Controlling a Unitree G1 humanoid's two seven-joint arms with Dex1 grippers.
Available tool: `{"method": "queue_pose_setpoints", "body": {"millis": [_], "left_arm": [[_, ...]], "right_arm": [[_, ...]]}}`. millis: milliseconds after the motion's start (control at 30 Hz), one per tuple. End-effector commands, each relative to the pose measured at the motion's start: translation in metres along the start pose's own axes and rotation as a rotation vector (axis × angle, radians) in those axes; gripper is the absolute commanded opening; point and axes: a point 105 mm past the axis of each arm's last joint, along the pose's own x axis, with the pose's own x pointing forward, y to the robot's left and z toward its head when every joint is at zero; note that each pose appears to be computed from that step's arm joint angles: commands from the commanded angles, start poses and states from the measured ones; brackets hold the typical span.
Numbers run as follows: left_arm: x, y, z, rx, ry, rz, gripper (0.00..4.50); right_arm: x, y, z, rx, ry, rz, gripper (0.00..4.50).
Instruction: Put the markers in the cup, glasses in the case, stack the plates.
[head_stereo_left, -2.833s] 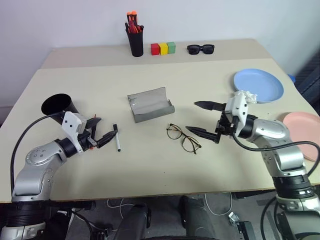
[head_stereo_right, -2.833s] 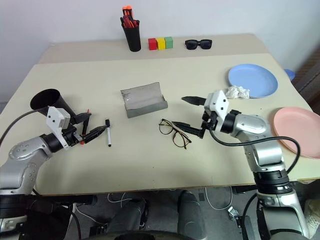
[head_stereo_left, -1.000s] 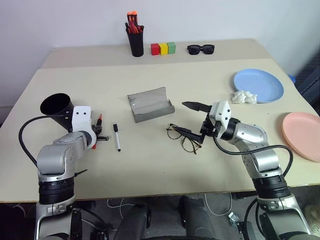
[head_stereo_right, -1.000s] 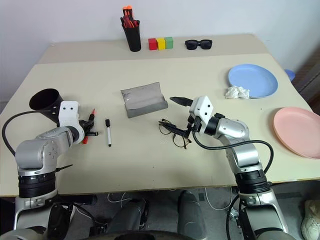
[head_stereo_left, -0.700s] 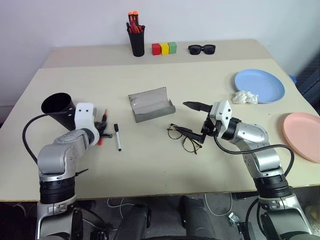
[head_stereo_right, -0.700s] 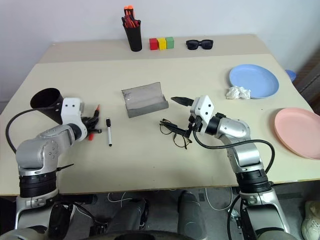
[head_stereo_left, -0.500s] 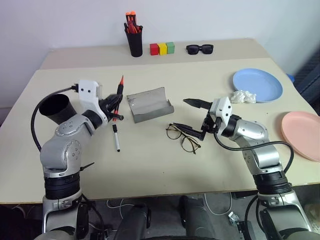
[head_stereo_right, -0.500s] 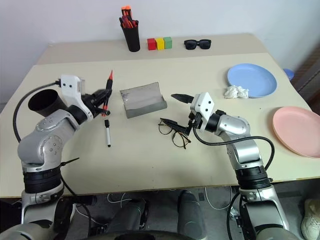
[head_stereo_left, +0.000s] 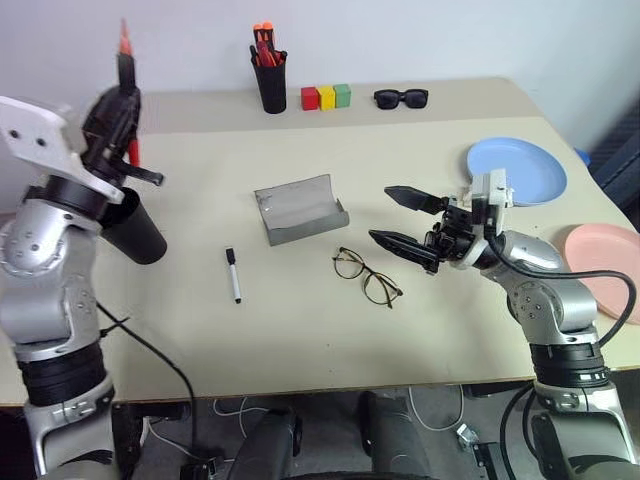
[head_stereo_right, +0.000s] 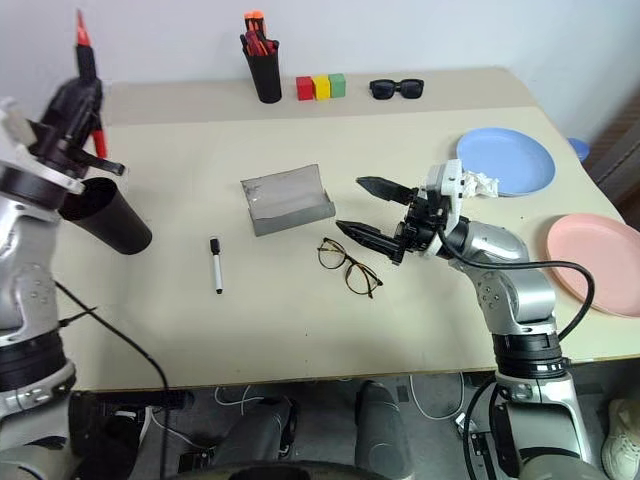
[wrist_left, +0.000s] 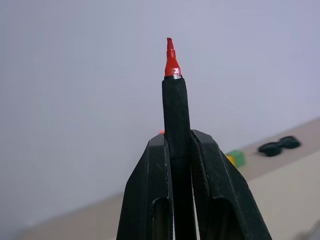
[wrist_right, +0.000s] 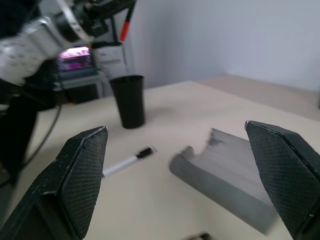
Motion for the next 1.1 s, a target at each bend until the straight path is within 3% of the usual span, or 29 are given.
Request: {"method": "queue_pose_setpoints", "body": {"millis": [33,167,333,533,833,1100], "left_arm": [[-0.008,0.036,0.015,0.043,-0.064,0.101,0.03],[-0.021,0.06,0.002,0.044,-0.045,0.158,0.03],[-0.032,0.077,-0.035,0.045,0.0,0.241,0.03],[-0.038,0.063,-0.071,0.009,0.024,0.225,0.03],[-0.043,0.038,-0.091,-0.052,0.035,0.17,0.03],[-0.044,0.033,-0.089,-0.057,0.023,0.152,4.07]], "right_arm": [[0.007,0.004,0.007,-0.057,-0.006,0.024,4.5],[0.011,0.005,0.008,-0.07,-0.001,0.026,4.5],[0.017,0.006,0.008,-0.077,-0.002,0.035,4.5],[0.019,0.007,0.007,-0.089,0.005,0.038,4.5],[0.019,0.005,0.006,-0.11,0.015,0.023,4.5],[0.019,0.002,0.005,-0.126,0.022,0.013,4.5]]}}
